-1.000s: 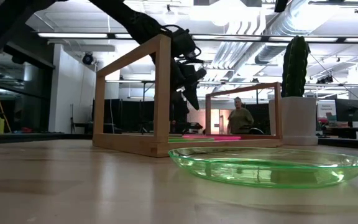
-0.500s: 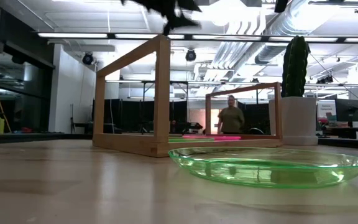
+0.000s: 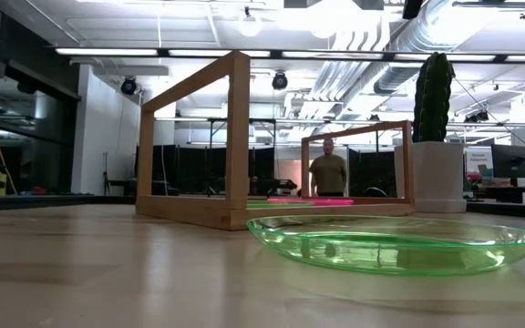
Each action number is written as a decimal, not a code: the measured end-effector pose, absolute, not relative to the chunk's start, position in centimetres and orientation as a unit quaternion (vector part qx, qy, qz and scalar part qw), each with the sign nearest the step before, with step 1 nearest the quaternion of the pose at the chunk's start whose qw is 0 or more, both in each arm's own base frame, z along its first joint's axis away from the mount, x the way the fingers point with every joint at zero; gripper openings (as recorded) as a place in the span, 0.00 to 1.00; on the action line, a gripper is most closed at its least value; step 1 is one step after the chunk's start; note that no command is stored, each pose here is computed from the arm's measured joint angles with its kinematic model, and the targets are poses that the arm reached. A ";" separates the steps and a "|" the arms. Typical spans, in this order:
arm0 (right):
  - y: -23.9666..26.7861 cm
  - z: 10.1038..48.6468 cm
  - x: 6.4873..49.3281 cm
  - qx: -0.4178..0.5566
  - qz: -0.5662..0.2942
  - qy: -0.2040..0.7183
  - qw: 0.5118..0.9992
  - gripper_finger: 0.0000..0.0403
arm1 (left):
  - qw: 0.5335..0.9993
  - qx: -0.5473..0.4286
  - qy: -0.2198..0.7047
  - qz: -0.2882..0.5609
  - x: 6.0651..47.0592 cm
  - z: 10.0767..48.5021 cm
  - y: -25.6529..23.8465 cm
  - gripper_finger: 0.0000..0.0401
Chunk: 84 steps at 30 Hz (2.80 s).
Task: Place and stack plates onto a shelf
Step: Stack the green plate on top of the other green plates on the shelf
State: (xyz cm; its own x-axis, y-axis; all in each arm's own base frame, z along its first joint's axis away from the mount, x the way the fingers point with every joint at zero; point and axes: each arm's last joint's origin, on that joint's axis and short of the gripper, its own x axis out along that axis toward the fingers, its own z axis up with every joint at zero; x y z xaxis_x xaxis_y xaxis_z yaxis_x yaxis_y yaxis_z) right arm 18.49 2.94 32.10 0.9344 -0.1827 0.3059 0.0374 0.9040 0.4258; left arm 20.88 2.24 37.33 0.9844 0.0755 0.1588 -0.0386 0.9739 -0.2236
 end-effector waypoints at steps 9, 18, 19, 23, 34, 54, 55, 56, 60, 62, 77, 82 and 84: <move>3.0 32.4 18.9 0.277 -0.060 -0.155 0.946 0.52 | 0.983 -0.115 -0.134 0.044 16.2 37.5 1.6 0.43; 7.5 31.8 22.8 0.325 -0.035 0.282 0.902 0.52 | 0.982 -0.114 -0.146 0.041 15.1 38.0 1.5 0.43; 8.3 31.2 23.1 0.334 -0.037 0.319 0.886 0.52 | 0.982 -0.114 -0.145 0.041 15.1 38.0 1.5 0.43; 11.9 27.4 24.5 0.366 -0.059 0.423 0.827 0.52 | 0.982 -0.114 -0.144 0.041 15.1 37.9 1.5 0.43; 16.3 18.6 26.9 0.428 -0.210 0.508 0.718 0.52 | 0.983 -0.114 -0.139 0.042 15.1 37.8 1.5 0.43; 13.3 14.2 24.5 0.524 -0.184 0.420 0.718 0.52 | 0.984 -0.111 -0.135 0.042 15.1 37.8 1.5 0.43; 13.3 13.9 24.6 0.521 -0.188 0.423 0.717 0.52 | 0.984 -0.111 -0.135 0.041 15.1 37.8 1.5 0.43; 13.4 13.5 24.7 0.520 -0.190 0.424 0.717 0.52 | 0.983 -0.114 -0.135 0.041 15.1 37.8 1.5 0.43; 13.7 12.2 25.4 0.526 -0.191 0.418 0.716 0.52 | 0.983 -0.119 -0.133 0.043 15.1 37.7 1.5 0.43; 13.8 11.8 25.5 0.527 -0.202 0.415 0.713 0.52 | 0.983 -0.119 -0.133 0.045 15.2 37.7 1.5 0.43; 13.4 11.1 24.7 0.511 -0.247 0.435 0.699 0.03 | 0.983 -0.104 -0.134 0.066 15.1 37.7 1.6 0.43; 12.4 12.2 23.0 0.506 -0.232 0.437 0.706 0.01 | 0.983 -0.104 -0.135 0.066 15.1 37.7 1.7 0.43; 11.7 12.7 21.8 0.511 -0.226 0.429 0.710 0.01 | 0.983 -0.104 -0.135 0.071 15.1 37.7 1.7 0.43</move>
State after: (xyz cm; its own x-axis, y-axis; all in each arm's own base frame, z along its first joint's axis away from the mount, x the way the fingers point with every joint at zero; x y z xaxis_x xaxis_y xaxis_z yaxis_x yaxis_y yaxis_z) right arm 21.77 11.72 12.69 0.5299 0.1166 -0.8400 0.7591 0.3764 0.5311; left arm 15.12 1.71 37.73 0.9533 0.1673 0.2516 -0.1109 0.9684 -0.2235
